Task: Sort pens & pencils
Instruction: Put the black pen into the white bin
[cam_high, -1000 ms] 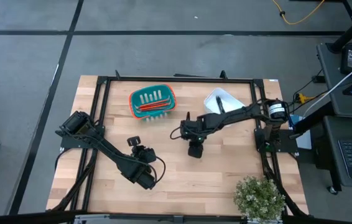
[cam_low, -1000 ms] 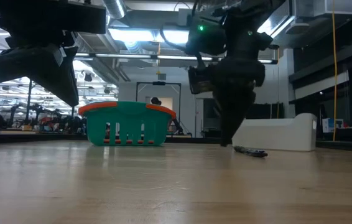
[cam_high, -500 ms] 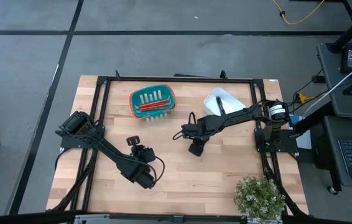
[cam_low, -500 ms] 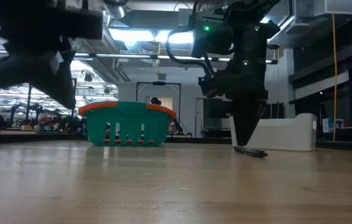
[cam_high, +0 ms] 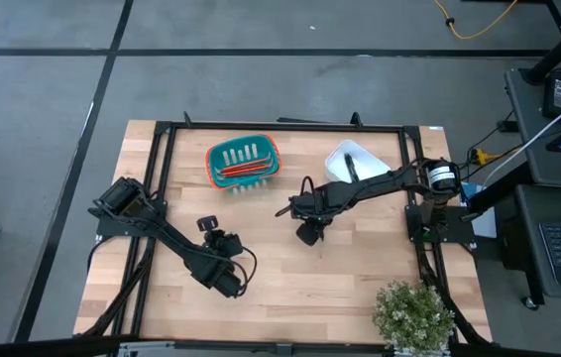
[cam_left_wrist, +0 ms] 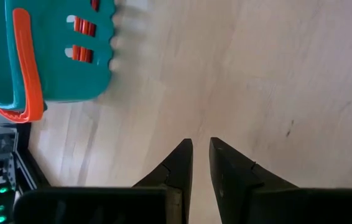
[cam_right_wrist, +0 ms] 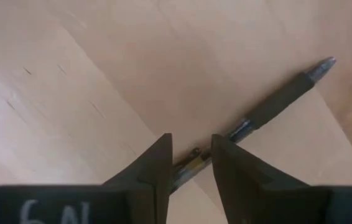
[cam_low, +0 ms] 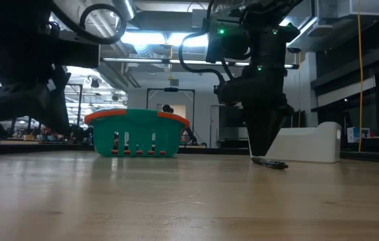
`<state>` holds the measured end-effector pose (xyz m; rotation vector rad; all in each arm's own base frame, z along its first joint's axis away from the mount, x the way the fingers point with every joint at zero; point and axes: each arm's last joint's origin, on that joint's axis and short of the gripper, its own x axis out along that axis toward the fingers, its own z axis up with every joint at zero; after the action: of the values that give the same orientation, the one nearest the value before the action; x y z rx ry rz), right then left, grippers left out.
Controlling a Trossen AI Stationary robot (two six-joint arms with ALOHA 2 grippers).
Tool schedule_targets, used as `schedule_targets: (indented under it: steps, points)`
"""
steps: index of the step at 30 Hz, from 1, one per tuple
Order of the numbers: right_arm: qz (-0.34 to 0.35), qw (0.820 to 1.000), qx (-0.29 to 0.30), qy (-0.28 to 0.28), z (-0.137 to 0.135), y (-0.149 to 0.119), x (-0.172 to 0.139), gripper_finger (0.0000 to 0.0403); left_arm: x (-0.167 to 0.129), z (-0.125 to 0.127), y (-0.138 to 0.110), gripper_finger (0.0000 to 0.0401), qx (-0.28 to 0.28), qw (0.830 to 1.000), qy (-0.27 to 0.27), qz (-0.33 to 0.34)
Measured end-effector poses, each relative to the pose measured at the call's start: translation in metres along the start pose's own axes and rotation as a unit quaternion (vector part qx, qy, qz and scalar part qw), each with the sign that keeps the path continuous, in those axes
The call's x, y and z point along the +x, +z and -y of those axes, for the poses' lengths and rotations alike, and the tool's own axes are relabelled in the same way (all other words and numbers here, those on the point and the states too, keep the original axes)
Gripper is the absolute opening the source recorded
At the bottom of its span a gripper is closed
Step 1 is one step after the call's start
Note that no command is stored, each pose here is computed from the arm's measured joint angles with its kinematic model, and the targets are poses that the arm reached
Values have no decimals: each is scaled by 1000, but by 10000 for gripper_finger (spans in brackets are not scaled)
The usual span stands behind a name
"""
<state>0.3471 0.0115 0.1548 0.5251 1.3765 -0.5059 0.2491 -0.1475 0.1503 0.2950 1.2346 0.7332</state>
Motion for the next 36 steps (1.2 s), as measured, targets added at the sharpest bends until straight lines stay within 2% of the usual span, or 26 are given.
schedule_targets:
  steps: [5,11,20,36]
  points:
    - [-3,1000,29,-3,2,1,0,113,-1,1,-1,50,3,1000,1,3]
    - [-38,997,58,-36,12,-3,0,113,-4,2,-4,50,8,1000,-1,8]
    - [-9,999,52,-9,9,4,0,113,-4,3,-4,50,9,1000,-1,9]
    - [-9,998,60,-12,13,7,0,113,-4,3,-4,50,10,1000,-1,9]
